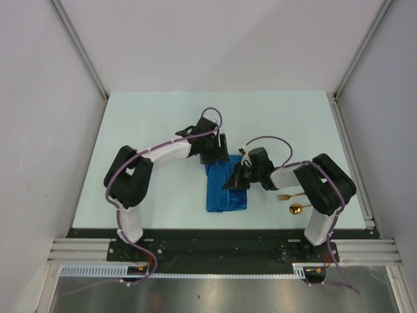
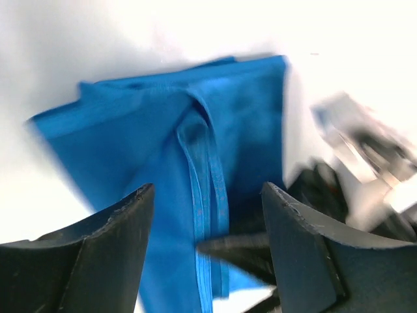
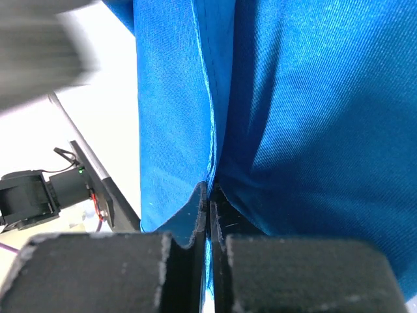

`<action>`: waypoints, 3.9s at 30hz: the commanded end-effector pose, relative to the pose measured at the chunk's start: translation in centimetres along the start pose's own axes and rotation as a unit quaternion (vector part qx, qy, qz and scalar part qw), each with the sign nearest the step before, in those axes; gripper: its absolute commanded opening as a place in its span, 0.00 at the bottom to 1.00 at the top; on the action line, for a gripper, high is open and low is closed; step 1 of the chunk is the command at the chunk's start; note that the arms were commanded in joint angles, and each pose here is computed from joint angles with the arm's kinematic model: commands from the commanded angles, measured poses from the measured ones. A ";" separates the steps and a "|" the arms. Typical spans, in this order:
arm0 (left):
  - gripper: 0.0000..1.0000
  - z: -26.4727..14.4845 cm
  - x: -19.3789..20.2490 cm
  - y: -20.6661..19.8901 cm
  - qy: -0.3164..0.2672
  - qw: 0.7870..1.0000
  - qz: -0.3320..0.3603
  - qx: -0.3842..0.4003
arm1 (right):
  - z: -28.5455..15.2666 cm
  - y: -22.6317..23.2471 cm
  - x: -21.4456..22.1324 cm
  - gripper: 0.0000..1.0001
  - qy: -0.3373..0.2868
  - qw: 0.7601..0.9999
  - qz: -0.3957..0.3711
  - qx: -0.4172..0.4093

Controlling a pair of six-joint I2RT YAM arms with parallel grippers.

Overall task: Fold the napkin into a case and place the utensils inside
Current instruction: Fold the upper triangle-folded napkin at the center of the board.

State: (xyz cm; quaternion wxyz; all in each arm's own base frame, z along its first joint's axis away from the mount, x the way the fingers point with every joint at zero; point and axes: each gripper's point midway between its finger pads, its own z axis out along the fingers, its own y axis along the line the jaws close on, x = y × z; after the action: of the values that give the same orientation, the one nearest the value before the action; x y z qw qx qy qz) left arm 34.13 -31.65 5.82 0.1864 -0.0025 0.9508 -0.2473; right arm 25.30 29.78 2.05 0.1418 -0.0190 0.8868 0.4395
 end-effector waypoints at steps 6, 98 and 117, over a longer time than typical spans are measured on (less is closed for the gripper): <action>0.57 -9.5 2.5 -0.8 -0.075 0.988 0.124 0.060 | 0.4 0.6 -0.3 0.02 -0.003 1.000 0.007 -0.029; 0.17 1.3 -2.4 0.4 -0.033 0.998 0.021 0.047 | 2.0 -3.4 -12.1 0.00 -0.081 0.995 -0.018 0.051; 0.26 -6.2 -3.2 -2.1 -0.075 0.993 0.053 0.080 | -2.6 0.7 -12.7 0.11 -0.097 0.993 -0.057 0.042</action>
State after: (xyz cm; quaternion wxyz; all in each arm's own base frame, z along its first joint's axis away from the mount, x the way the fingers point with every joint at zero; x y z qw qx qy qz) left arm 34.65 -31.49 5.20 0.1952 0.0277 0.9374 -0.2871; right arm 36.01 27.41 3.99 0.2150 0.0010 0.8970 0.3862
